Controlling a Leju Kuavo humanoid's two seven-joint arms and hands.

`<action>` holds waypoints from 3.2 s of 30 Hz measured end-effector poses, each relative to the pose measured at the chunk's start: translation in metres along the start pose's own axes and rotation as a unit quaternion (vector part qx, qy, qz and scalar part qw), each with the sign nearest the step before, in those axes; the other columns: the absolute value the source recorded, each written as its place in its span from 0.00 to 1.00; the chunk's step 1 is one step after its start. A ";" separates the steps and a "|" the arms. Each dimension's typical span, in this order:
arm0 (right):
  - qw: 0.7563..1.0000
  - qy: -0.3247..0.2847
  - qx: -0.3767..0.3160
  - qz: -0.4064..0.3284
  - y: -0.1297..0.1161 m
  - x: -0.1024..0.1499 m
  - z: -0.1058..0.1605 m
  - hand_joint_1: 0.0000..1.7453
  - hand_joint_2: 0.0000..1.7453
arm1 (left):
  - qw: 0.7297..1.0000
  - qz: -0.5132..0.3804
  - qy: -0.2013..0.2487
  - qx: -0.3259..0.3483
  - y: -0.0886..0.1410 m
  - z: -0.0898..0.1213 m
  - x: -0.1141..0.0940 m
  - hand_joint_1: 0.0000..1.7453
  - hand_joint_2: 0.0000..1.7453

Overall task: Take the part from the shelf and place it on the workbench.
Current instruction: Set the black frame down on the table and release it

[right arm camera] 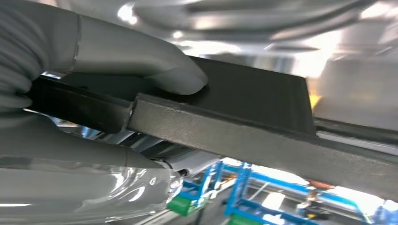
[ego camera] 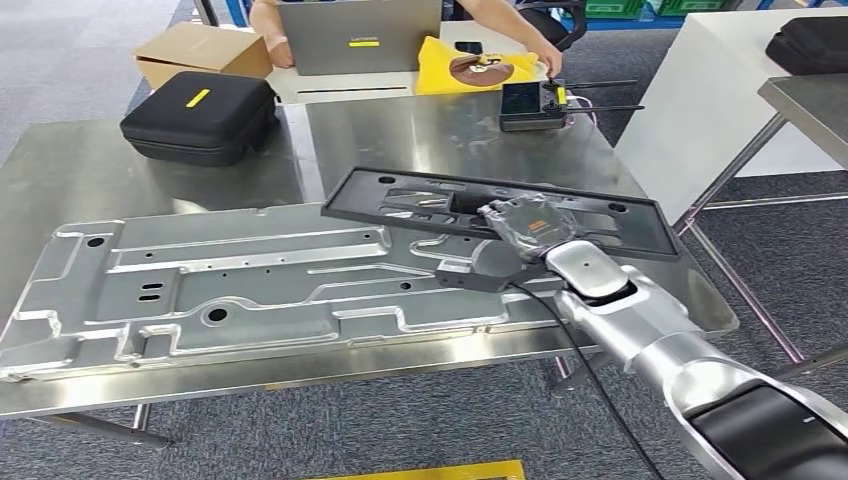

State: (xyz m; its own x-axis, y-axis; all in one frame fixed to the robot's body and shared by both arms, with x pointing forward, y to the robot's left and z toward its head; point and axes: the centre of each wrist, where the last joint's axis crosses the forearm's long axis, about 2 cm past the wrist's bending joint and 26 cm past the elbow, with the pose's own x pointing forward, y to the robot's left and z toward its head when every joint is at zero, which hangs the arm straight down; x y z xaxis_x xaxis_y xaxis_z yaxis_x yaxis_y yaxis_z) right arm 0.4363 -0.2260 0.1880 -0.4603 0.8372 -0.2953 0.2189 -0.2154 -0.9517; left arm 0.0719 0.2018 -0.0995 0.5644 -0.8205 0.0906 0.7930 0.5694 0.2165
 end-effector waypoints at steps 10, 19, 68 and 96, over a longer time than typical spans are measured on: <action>0.988 -0.143 0.051 0.001 0.008 0.052 0.006 1.00 1.00 | 1.000 -0.001 -0.002 -0.002 -0.002 0.000 -0.002 0.00 1.00; 0.970 -0.227 0.051 0.073 0.005 0.070 0.009 1.00 1.00 | 1.000 -0.001 -0.013 -0.005 -0.007 0.001 -0.005 0.00 1.00; 0.964 0.078 -0.249 -0.045 -0.005 -0.006 0.126 0.00 0.00 | 0.999 0.039 0.013 0.008 -0.013 0.001 -0.012 0.00 0.00; 0.872 0.124 -0.470 0.050 -0.137 -0.102 0.196 0.00 0.00 | 0.998 0.057 0.018 0.013 -0.012 0.001 -0.012 0.00 0.00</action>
State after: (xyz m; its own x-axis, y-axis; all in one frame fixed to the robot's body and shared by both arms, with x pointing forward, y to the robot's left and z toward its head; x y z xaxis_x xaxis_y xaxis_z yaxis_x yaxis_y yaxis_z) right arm 0.2847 -0.3805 0.3322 -0.2243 0.9459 -0.2345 0.9098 0.1171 -0.3981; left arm 0.0556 0.2053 -0.1024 0.6587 -0.7480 0.0820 0.7171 0.6570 0.2329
